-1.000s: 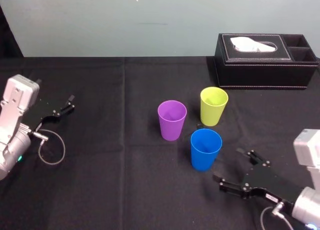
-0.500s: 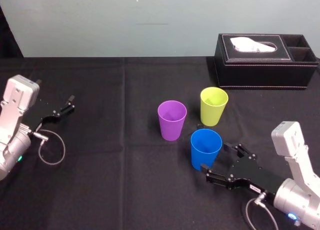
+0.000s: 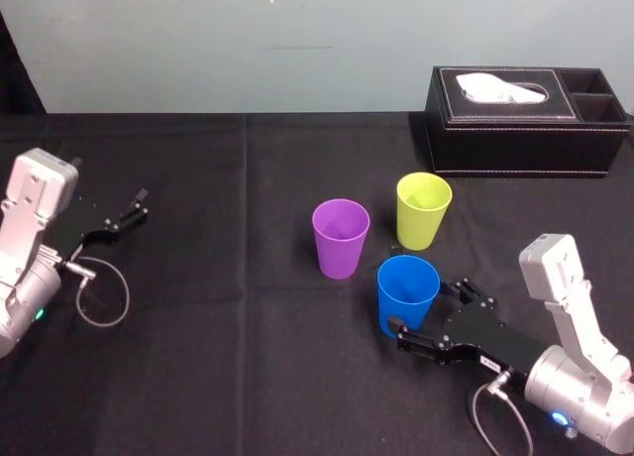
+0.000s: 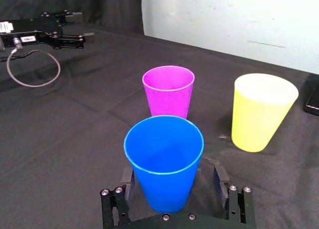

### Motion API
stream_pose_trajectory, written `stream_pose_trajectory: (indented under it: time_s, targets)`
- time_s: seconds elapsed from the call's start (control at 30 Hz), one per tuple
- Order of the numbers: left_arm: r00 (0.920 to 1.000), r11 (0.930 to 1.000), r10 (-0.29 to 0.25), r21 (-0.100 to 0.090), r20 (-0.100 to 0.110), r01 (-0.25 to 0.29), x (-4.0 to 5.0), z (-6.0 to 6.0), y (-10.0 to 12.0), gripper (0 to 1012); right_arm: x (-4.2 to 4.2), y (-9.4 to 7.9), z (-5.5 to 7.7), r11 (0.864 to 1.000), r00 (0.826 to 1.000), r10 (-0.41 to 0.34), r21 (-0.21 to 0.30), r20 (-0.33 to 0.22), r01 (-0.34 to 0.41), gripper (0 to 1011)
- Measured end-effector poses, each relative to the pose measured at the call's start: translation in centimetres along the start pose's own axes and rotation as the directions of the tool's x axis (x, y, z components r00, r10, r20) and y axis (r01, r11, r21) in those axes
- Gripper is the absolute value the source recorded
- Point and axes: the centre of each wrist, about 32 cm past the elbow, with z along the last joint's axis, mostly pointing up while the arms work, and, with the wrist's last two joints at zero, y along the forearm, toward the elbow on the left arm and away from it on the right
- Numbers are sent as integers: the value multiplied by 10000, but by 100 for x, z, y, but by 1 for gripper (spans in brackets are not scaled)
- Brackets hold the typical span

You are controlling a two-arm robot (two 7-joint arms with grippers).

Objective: Stack the three plastic cups sequentially using one hand.

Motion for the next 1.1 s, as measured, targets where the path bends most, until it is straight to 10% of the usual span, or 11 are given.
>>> stream_pose_trajectory:
  time_s: [1.1]
  targets:
    - [10000, 10000, 1, -1, 1, -1, 0, 0, 0, 1011, -62, 228, 51, 9997, 9997, 230, 91, 96, -231, 1003]
